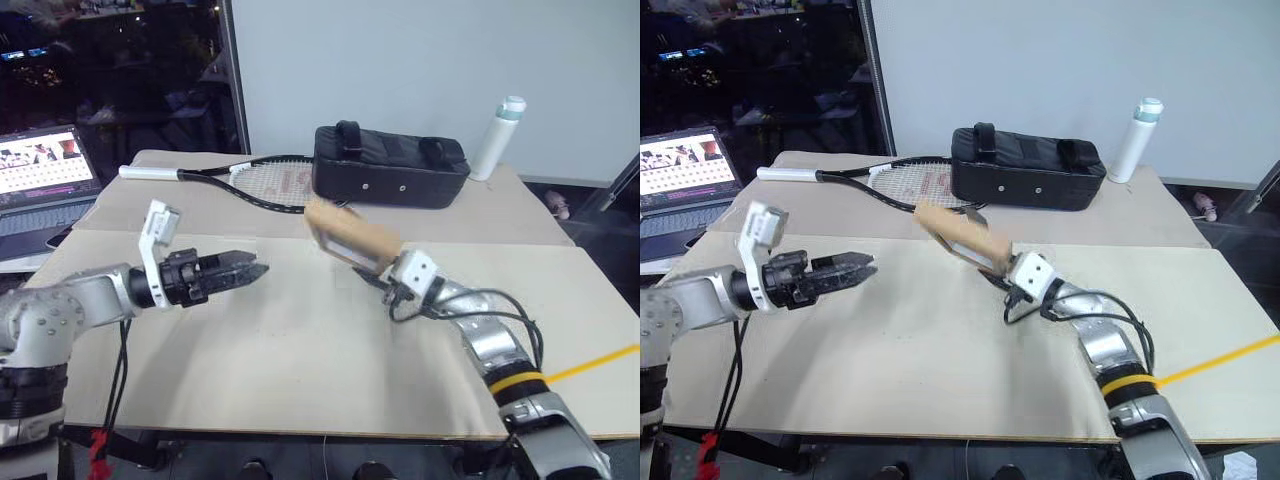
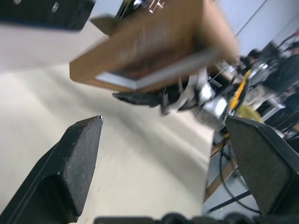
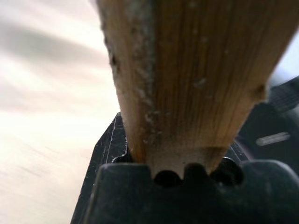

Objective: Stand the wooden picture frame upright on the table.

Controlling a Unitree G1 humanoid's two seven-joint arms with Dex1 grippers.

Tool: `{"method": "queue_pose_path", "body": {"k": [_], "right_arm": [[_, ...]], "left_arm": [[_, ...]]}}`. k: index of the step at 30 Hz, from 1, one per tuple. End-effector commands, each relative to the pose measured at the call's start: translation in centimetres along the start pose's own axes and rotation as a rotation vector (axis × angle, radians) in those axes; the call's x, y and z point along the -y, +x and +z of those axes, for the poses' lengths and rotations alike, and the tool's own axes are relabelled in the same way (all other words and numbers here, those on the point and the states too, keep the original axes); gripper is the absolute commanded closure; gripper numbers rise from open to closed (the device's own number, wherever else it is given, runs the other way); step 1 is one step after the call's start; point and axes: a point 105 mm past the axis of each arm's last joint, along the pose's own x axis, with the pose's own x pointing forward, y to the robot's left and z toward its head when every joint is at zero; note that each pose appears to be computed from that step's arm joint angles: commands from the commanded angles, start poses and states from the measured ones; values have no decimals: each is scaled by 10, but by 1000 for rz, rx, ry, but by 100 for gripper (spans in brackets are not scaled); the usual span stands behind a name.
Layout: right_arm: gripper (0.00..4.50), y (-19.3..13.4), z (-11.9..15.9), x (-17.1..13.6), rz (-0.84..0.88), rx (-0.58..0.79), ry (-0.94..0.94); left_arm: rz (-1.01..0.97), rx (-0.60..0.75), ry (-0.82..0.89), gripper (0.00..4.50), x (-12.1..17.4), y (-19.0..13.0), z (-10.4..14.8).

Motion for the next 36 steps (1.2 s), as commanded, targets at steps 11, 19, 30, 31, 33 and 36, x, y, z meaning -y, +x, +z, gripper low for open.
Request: {"method": "queue_pose_path", "body": {"k": [11, 19, 30, 31, 33, 36], "right_arm": [[321, 10, -23, -8, 189, -107, 480], [322, 3, -37, -19, 269, -150, 628], [322, -9, -51, -46, 334, -189, 692], [322, -9, -51, -46, 334, -189, 690], [322, -10, -50, -47, 331, -189, 679], [322, -11, -50, -47, 332, -190, 666]], "left_arm": [[10, 56, 69, 0, 6, 0, 7], [27, 55, 70, 0, 3, 0, 7], [69, -41, 181, 0, -3, -1, 4], [75, -64, 197, 0, -4, -1, 2], [79, -109, 231, 0, -6, -3, -3], [64, -149, 279, 0, -6, -4, -8]]}}
